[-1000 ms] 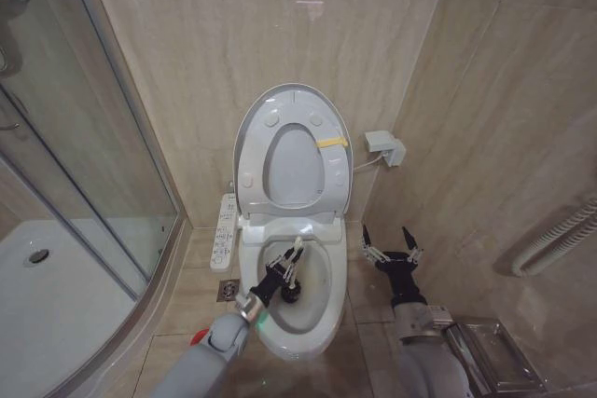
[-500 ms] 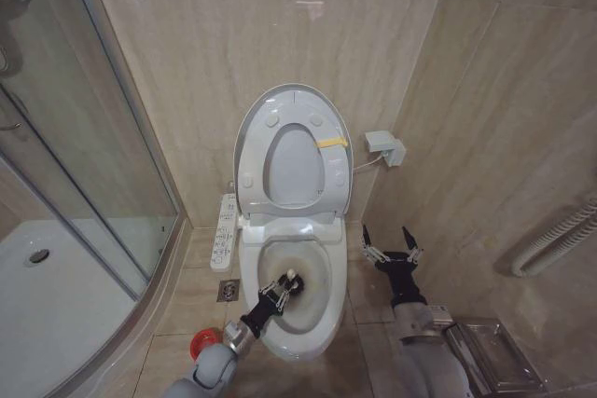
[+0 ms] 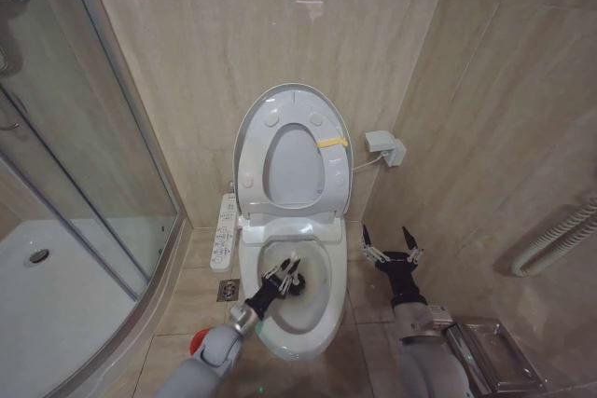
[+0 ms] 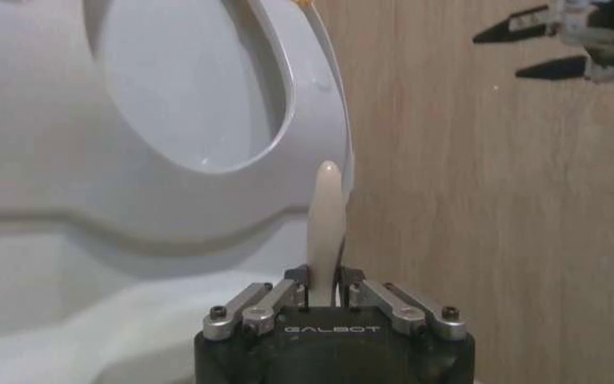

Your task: Open the toilet lid, clean the toilet bowl with a toilet brush, close the toilet lid, and flush.

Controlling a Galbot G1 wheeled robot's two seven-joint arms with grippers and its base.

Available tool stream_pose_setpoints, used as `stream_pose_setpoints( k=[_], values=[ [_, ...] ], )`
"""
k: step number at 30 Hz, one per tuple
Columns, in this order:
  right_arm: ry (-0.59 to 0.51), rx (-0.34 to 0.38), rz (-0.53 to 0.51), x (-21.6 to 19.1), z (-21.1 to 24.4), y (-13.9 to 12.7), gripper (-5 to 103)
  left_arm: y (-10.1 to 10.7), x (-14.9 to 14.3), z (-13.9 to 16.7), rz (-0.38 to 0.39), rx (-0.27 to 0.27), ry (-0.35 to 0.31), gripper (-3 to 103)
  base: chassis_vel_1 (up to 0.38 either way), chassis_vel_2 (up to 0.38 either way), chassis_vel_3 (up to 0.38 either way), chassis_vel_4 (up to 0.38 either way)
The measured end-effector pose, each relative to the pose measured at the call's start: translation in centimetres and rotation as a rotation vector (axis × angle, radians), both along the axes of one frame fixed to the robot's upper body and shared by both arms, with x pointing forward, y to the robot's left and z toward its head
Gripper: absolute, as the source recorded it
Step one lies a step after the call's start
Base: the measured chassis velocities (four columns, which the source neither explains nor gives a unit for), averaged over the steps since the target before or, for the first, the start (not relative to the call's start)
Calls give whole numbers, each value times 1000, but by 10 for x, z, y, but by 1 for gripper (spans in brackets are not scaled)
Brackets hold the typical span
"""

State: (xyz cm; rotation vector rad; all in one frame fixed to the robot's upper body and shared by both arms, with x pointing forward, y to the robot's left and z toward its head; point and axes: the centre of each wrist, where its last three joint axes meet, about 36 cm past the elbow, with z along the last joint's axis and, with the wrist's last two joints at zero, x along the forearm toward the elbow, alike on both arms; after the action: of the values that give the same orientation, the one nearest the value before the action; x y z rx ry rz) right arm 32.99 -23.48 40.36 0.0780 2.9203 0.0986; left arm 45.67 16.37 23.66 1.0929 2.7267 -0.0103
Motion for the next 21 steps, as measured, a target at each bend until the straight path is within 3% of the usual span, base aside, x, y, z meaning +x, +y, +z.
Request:
stream_pose_setpoints(
  k=[11,21],
  values=[
    [0,0,0,0,0,0,100,-39,26,17,-4,-56,-16,18,0,0,0,0],
    [0,0,0,0,0,0,100,-51,36,32,-19,-77,-44,18,0,0,0,0]
  ],
)
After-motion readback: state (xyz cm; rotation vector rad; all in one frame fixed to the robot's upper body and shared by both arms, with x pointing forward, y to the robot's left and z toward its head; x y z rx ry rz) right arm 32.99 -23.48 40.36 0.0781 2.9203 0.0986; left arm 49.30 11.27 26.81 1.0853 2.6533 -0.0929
